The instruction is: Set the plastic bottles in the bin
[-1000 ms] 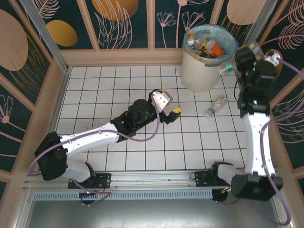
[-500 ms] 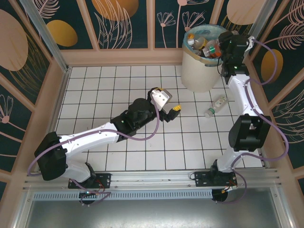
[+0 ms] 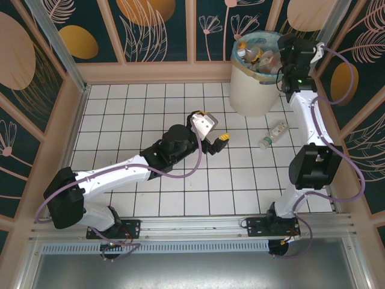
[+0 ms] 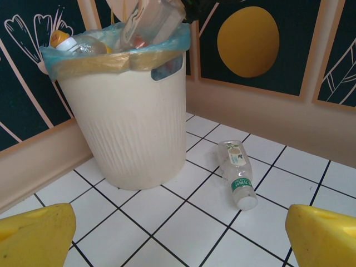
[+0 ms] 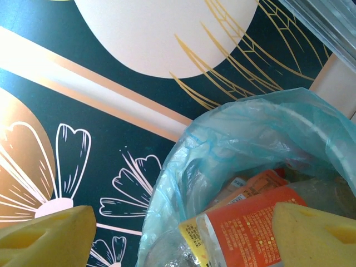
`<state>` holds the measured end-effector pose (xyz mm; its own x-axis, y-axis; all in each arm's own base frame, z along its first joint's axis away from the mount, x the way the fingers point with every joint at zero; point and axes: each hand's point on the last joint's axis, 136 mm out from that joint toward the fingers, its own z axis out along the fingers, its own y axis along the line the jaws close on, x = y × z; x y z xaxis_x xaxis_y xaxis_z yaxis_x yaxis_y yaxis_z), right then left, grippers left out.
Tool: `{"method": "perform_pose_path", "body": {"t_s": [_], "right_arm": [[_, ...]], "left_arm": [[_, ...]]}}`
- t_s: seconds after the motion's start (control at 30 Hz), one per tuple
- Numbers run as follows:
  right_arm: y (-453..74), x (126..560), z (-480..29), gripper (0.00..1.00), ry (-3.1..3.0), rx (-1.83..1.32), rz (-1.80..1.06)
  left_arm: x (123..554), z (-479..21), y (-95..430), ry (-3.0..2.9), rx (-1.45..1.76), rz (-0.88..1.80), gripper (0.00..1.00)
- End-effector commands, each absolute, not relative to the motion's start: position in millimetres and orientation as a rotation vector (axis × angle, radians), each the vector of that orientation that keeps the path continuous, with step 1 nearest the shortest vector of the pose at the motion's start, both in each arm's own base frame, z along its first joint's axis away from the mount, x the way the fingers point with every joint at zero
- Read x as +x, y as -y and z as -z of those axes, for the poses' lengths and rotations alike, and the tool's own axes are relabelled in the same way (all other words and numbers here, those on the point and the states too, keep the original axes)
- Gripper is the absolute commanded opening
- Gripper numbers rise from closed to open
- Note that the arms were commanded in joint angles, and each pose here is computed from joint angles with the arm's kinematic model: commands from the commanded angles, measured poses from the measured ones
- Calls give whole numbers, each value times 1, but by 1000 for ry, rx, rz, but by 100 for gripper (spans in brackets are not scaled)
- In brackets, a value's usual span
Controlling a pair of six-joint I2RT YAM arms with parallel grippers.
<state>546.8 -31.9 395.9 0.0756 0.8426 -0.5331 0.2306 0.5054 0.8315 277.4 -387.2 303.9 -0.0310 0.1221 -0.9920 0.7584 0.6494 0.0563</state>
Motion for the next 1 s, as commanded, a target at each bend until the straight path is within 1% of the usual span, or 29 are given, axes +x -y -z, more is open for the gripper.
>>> {"method": "perform_pose_path", "body": {"t_s": [0.0,0.03,0.13,0.23,0.33,0.47,0.57,0.67,0.77,0.97], "right_arm": [[27,530,-444,82,-1385,913,-564],[25,529,-450,81,-1384,889,-544],[19,531,-463,73,-1406,803,-478],[8,536,-461,65,-1483,722,-435],[-18,530,-453,58,-1556,619,-439],[-59,514,-451,42,-1603,441,-476],[-77,508,-441,39,-1663,368,-469],[-82,511,-415,38,-1722,341,-438],[-73,524,-391,38,-1777,354,-372],[-46,553,-356,38,-1872,409,-331]], "left_arm": [[279,-317,386,-1525,724,607,97],[279,-317,385,-1526,722,607,96],[278,-315,384,-1530,721,606,96],[279,-312,383,-1537,716,601,96],[279,-308,382,-1545,711,598,96],[281,-306,381,-1557,703,589,96],[281,-304,379,-1562,696,591,96],[281,-301,379,-1570,692,592,96],[281,-300,379,-1574,692,593,96],[282,-301,378,-1576,692,584,96]]}}
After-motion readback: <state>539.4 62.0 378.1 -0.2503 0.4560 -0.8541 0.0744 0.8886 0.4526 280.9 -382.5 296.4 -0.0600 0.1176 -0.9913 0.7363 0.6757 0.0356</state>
